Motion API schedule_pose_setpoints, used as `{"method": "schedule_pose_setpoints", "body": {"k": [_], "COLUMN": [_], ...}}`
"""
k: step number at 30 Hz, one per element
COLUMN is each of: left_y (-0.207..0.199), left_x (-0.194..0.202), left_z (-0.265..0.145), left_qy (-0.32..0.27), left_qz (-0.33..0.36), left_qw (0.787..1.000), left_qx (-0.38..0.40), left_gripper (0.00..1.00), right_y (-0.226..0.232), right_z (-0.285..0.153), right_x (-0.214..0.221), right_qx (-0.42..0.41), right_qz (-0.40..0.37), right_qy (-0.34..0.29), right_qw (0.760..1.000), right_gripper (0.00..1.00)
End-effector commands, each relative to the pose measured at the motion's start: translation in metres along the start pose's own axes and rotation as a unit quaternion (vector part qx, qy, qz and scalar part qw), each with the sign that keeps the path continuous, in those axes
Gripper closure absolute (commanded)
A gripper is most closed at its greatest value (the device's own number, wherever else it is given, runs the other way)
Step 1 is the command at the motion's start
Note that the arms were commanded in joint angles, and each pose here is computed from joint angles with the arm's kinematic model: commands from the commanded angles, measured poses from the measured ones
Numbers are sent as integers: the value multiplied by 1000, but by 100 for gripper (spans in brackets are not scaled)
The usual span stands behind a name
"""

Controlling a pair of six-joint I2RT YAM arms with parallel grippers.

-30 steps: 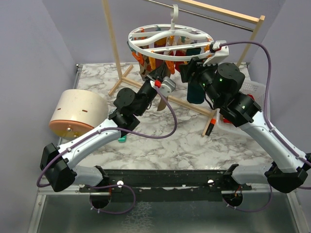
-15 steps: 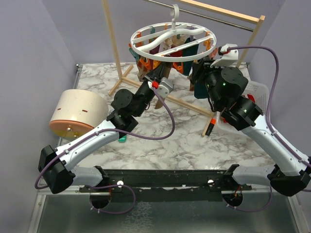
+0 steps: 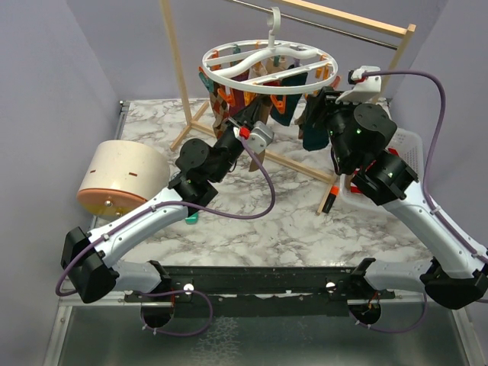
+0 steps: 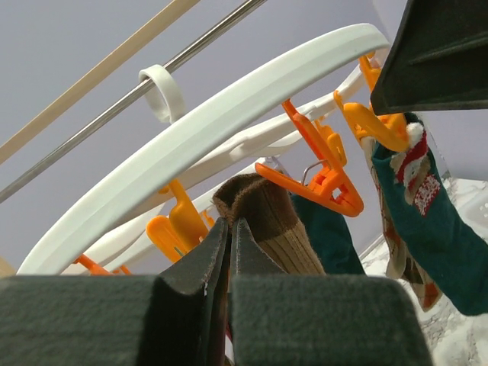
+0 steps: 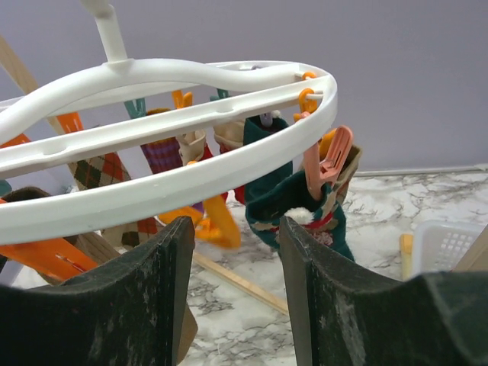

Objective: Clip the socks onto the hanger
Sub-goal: Open the clamp at the hanger.

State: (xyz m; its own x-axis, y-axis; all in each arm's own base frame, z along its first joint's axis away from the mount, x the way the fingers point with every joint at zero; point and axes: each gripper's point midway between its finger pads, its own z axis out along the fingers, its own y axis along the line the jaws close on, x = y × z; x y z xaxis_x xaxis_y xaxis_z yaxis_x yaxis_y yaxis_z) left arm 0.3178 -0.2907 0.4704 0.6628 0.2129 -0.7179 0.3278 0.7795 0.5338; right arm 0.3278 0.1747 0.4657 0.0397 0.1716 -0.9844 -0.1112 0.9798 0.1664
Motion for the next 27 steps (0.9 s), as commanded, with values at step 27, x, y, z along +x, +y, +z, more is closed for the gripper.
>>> {"method": "schedule_pose_setpoints", "body": {"k": [27], "left_y": [14], "left_x": [-27], "left_z": [6], "left_qy": [-34], "left_qz": [0], "left_qw": [999], "left_qx": [-4], "left_gripper": [100], "right_y": [37], "right_z": [7], "right_x": [0], "right_qx": [-76], "right_qz": [15], "right_qy": [14], "right_qw": [997], "right_gripper": [28]}}
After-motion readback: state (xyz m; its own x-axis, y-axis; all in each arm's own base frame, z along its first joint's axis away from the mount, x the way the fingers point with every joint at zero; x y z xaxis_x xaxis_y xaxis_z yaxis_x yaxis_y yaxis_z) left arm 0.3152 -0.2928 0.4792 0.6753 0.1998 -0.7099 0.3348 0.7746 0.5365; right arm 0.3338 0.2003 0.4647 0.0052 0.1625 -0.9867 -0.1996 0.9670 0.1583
